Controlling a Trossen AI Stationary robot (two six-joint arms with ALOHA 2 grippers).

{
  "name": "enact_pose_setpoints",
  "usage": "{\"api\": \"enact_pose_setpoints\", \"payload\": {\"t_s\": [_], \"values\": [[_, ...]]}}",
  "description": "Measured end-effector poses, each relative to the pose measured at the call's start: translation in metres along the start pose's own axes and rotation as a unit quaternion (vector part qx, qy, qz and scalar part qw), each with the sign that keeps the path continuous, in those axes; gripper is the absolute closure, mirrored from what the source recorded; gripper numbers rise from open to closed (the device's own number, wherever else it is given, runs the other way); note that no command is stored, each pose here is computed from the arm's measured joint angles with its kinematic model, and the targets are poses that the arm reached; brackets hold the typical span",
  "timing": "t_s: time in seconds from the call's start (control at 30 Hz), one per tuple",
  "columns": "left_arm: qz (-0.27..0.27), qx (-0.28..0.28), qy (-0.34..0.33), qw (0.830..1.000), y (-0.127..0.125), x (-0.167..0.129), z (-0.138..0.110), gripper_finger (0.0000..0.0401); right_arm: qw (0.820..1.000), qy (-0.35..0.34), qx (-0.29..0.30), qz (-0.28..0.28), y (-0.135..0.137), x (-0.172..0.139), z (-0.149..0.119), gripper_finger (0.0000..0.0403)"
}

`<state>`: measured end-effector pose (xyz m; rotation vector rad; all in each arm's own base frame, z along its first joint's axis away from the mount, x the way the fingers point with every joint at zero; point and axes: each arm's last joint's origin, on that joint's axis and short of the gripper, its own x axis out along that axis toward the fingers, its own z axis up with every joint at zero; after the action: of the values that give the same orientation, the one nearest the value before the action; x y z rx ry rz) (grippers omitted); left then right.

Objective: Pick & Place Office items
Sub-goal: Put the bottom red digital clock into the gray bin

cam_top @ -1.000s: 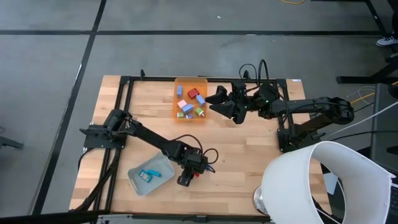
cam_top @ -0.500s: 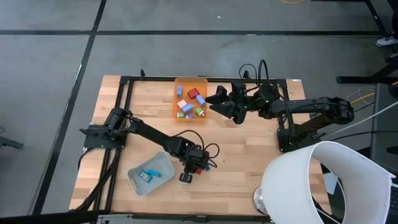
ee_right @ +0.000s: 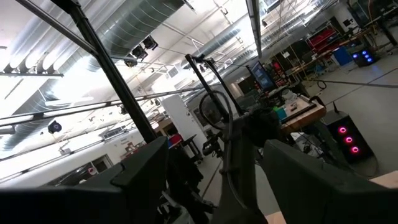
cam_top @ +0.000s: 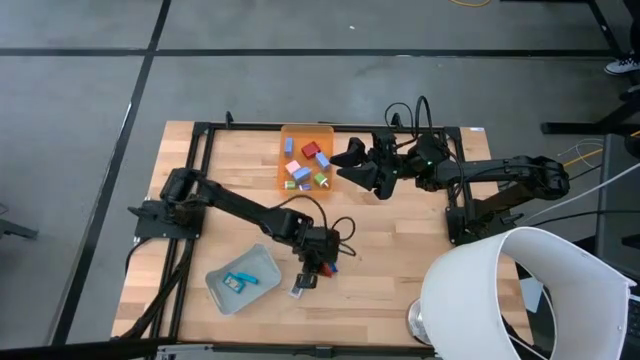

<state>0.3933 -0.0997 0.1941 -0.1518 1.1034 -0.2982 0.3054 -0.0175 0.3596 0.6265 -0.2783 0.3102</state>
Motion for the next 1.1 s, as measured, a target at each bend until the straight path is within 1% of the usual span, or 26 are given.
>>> {"api": "enact_pose_setpoints", "payload": {"t_s": [0.13, 0.2, 0.27, 0.37, 0.43, 0.5, 0.57, 0.63, 0.7, 0.8, 0.87, 0.97, 1.1], "values": [[0.001, -0.007, -0.024, 1.000, 0.001, -0.022, 0.007, 0.0345, 1.000, -0.005, -0.003, 0.004, 0.001, 0.000, 0.001, 0.0142], [0.004, -0.002, -0.010, 1.000, -0.002, -0.031, 0.003, 0.0349, 1.000, -0.017, -0.006, 0.015, 0.003, 0.000, 0.003, 0.0142], [0.006, 0.008, 0.018, 1.000, -0.007, -0.038, -0.004, 0.0353, 0.999, -0.031, -0.012, 0.027, 0.005, 0.000, 0.006, 0.0142], [0.000, 0.031, 0.028, 0.999, -0.020, -0.050, -0.009, 0.0354, 0.999, -0.035, -0.021, 0.032, 0.006, 0.000, 0.007, 0.0142], [-0.012, 0.041, 0.012, 0.999, -0.032, -0.060, -0.010, 0.0352, 0.998, -0.029, -0.033, 0.040, 0.007, -0.001, 0.007, 0.0142], [-0.022, 0.038, 0.000, 0.999, -0.044, -0.069, -0.011, 0.0351, 0.997, -0.023, -0.050, 0.053, 0.010, -0.002, 0.008, 0.0142], [-0.021, 0.030, -0.015, 0.999, -0.055, -0.077, -0.012, 0.0351, 0.996, -0.018, -0.061, 0.069, 0.014, -0.004, 0.011, 0.0142], [-0.009, 0.017, -0.030, 0.999, -0.062, -0.087, -0.014, 0.0352, 0.994, -0.009, -0.074, 0.081, 0.019, -0.007, 0.014, 0.0142], [0.005, 0.004, -0.047, 0.999, -0.067, -0.093, -0.017, 0.0352, 0.993, 0.013, -0.083, 0.080, 0.019, -0.011, 0.016, 0.0142], [0.024, -0.031, -0.046, 0.998, -0.070, -0.091, -0.034, 0.0350, 0.993, 0.047, -0.085, 0.063, 0.016, -0.018, 0.016, 0.0142], [0.026, -0.061, -0.056, 0.996, -0.071, -0.085, -0.049, 0.0350, 0.994, 0.050, -0.082, 0.055, 0.014, -0.026, 0.012, 0.0142], [0.009, -0.114, -0.104, 0.988, -0.076, -0.081, -0.069, 0.0350, 0.998, 0.032, -0.052, 0.032, 0.015, -0.041, 0.009, 0.0142], [0.016, -0.165, -0.160, 0.973, -0.079, -0.084, -0.092, 0.0350, 1.000, -0.003, 0.016, 0.013, 0.024, -0.061, 0.013, 0.0142]]}}
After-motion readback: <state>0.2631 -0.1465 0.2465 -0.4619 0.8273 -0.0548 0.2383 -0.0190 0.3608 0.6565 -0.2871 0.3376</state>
